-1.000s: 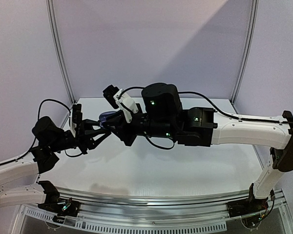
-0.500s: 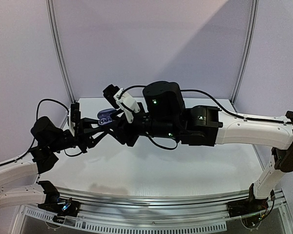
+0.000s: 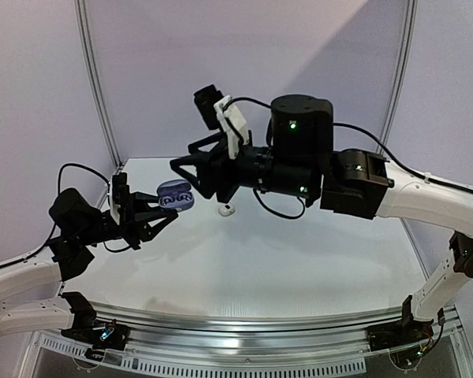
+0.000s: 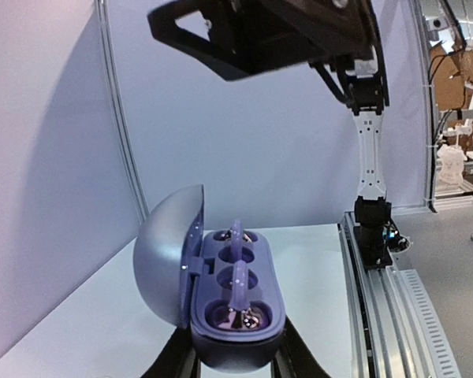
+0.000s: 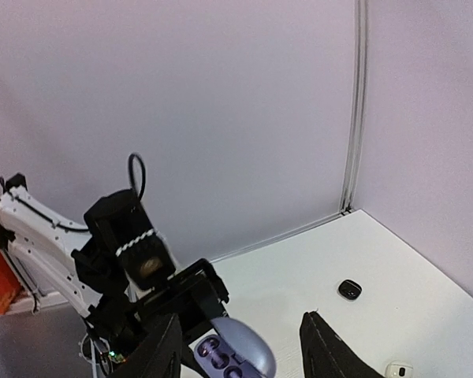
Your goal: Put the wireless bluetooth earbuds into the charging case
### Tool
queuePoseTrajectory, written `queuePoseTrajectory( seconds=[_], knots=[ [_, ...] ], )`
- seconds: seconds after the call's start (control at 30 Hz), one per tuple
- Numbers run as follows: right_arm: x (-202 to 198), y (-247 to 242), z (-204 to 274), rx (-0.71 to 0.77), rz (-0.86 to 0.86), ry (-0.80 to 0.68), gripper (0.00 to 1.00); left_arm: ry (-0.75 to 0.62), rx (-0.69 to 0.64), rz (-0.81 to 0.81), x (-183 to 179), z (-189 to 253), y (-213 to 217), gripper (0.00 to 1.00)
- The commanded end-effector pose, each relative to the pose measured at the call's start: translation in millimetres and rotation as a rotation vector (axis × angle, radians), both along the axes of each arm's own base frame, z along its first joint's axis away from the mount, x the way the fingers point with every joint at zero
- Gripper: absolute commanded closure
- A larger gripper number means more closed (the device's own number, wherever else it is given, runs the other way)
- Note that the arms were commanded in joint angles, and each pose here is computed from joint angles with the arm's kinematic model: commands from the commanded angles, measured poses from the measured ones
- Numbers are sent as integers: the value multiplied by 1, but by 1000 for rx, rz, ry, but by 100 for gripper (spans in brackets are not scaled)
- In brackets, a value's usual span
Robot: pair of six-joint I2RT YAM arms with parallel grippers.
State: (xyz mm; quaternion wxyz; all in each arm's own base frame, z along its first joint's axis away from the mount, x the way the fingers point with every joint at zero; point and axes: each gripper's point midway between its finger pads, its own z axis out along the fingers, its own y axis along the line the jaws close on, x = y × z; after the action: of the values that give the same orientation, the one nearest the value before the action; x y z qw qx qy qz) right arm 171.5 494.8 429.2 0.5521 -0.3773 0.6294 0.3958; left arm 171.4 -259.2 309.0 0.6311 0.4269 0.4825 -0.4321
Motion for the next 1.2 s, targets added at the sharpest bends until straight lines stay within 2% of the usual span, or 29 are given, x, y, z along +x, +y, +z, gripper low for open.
queuePoseTrajectory(
  seconds=[0.0,0.17,0.4,0.63,0.77,0.87,0.93,1.07,1.1,1.17],
  knots=[
    [20,-20,5,22,-92,136,48,-208,117,-19,-11,-16,-5,100],
    [38,-9,-57,-162,-161,306,50,-374,175,-44,-19,-20,-6,100],
    [14,30,-104,-322,31,392,52,-468,208,-25,-19,-20,-5,100],
    [-10,36,-116,-353,148,431,57,-411,199,23,-10,-15,-3,100],
    [-7,25,-110,-346,98,409,55,-344,186,15,-9,-16,-3,100],
    [9,9,-93,-310,21,383,50,-188,155,-7,-8,-17,-4,100],
    [15,-5,-81,-276,-17,364,41,-7,119,-23,-4,-19,-5,100],
    [28,-33,-65,-166,-86,339,26,454,29,-55,8,-39,-4,100],
    [31,-42,-64,-143,-113,346,20,610,-5,-49,16,-49,-1,100],
    [37,-59,-63,-107,-176,354,13,835,-54,5,35,-73,8,100]
  ],
)
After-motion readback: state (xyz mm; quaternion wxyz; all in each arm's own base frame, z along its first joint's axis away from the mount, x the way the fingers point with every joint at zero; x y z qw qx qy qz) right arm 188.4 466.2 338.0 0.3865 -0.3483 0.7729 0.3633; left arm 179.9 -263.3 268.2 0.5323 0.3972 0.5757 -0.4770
